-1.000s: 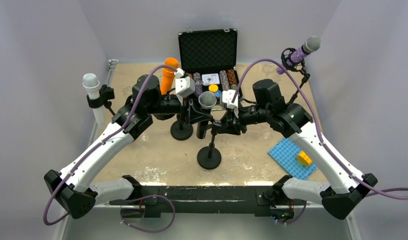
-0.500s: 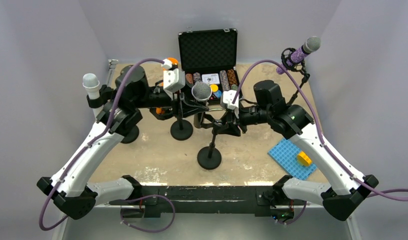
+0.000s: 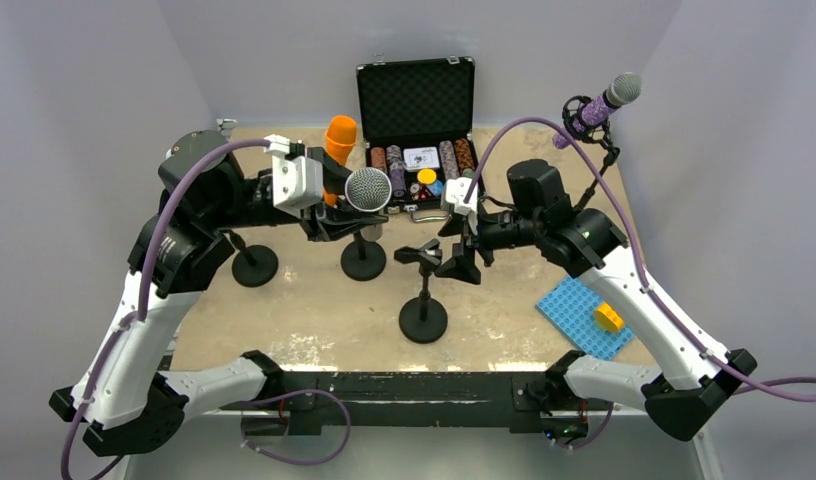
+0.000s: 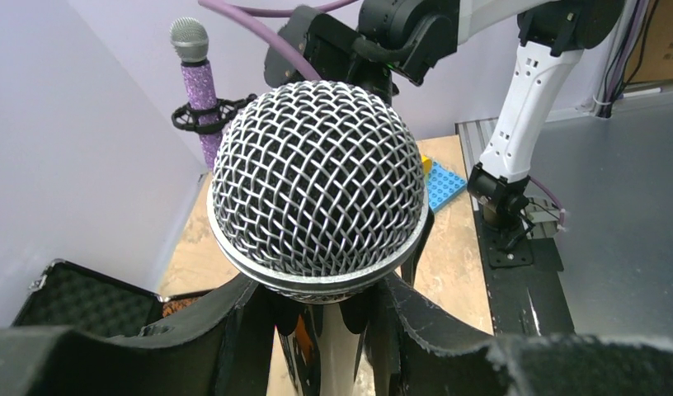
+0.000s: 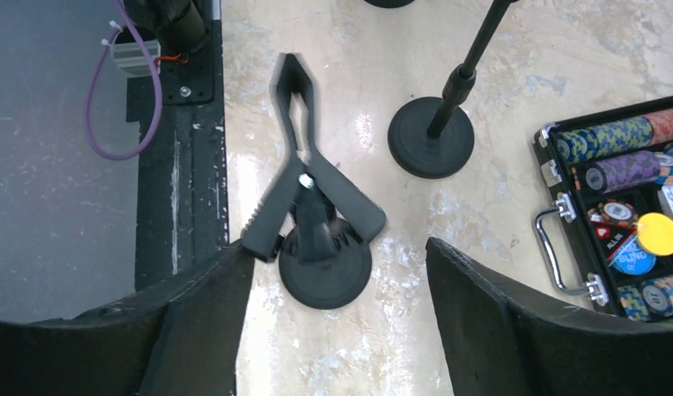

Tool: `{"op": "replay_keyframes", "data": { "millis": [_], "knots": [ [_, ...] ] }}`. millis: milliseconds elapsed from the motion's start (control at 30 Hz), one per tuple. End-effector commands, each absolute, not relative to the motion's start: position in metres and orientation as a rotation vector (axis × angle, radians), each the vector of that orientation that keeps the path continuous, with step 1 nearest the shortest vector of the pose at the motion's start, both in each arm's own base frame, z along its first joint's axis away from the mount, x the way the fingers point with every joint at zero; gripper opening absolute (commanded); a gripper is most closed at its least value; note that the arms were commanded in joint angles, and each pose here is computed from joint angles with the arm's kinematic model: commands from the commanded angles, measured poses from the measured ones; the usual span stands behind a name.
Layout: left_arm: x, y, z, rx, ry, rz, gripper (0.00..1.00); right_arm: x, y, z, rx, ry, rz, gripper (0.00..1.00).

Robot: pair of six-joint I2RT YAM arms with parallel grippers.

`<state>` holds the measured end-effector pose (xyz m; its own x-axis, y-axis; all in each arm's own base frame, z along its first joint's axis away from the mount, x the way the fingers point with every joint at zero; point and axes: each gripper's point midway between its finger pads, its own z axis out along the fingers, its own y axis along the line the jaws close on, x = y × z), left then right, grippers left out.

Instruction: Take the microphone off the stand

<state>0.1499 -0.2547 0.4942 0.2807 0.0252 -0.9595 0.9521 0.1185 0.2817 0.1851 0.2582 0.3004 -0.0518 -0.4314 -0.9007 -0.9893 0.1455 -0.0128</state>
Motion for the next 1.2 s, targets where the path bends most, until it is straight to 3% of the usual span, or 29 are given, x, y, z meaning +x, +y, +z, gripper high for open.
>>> {"op": "replay_keyframes", "data": {
  "millis": [0, 233, 733, 1167],
  "knots": [
    [0.138, -0.247, 0.499, 1.272, 1.040, -0.900, 0.00, 0.185, 0.259, 0.331, -1.368, 1.556, 0.863, 0.84],
    [0.129, -0.249, 0.507, 1.279, 1.023, -0.961, 0.00, 0.174, 0.255, 0.369, -1.343, 1.504, 0.886, 0.88],
    [0.138, -0.276, 0.593, 1.108, 0.977, -1.245, 0.00, 0.159, 0.278, 0.514, -1.145, 1.195, 1.109, 0.83],
    [0.153, -0.286, 0.587, 1.095, 0.992, -1.249, 0.00, 0.164, 0.302, 0.530, -1.154, 1.161, 1.268, 0.78]
  ]
}}
